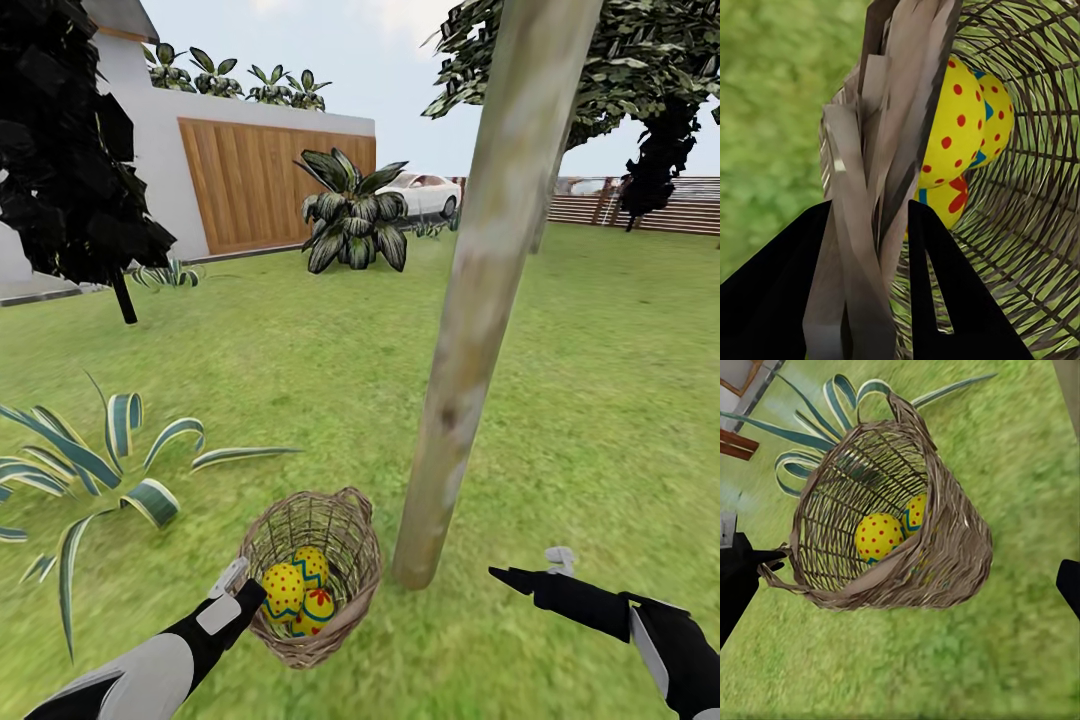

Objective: Take the three Easter eggs out of the wicker basket on the lawn in the garden, then place them on the lawn next to a single tree (choose any tree) so that all three eggs are next to the same tree and none are left in the basket.

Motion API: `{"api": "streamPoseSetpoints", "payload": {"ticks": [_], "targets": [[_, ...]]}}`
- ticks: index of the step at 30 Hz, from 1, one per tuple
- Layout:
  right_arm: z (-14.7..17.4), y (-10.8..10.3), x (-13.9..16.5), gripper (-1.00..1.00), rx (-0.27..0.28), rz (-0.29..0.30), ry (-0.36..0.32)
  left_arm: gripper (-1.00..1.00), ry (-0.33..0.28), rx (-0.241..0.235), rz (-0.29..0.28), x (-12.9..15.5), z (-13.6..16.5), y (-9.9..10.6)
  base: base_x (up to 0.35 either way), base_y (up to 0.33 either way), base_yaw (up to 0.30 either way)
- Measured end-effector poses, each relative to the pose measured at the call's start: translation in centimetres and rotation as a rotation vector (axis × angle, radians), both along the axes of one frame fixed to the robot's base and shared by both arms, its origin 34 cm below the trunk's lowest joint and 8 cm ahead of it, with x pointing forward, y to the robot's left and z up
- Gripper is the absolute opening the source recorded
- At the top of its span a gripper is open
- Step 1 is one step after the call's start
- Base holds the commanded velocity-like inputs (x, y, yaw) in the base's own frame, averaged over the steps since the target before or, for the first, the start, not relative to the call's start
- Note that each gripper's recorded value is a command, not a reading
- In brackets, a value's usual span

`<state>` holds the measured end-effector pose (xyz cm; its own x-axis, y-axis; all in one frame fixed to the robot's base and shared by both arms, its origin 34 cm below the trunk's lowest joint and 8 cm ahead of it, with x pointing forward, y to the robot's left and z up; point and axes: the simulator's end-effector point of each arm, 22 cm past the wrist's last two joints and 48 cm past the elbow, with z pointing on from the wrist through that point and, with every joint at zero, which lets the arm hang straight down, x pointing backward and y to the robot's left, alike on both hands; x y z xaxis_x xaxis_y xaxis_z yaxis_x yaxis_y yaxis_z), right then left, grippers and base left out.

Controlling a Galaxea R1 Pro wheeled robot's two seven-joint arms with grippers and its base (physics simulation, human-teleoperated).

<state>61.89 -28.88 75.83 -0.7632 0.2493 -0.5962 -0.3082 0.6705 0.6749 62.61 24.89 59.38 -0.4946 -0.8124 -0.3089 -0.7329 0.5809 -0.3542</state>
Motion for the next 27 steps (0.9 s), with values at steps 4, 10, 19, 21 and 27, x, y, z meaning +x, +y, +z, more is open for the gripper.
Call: {"api": "streamPoseSetpoints", "payload": {"ticks": [4, 10, 19, 21, 27], "targets": [[-0.6, 0.0, 0.0, 1.0, 0.0, 0.0, -0.001, -1.0, 0.0, 0.0, 0.0, 0.0, -0.6, 0.0, 0.0, 0.0, 0.0], [-1.6, 0.0, 0.0, 1.0, 0.0, 0.0, 0.0, -1.0, 0.0, 0.0, 0.0, 0.0, -1.5, 0.0, 0.0, 0.0, 0.0], [-3.0, 0.0, 0.0, 1.0, 0.001, 0.001, -0.001, -1.0, 0.001, -0.001, 0.0, 0.0, -3.0, 0.0, 0.0, 0.0, 0.0], [-3.3, 0.0, 0.0, 1.0, 0.0, 0.001, -0.002, -1.0, 0.001, 0.0, 0.0, 0.0, -3.4, 0.0, 0.0, 0.0, 0.0], [-4.3, 0.0, 0.0, 1.0, 0.001, 0.002, -0.003, -1.0, 0.001, 0.0, 0.0, -0.1, -4.4, 0.0, 0.0, 0.0, 0.0]]}}
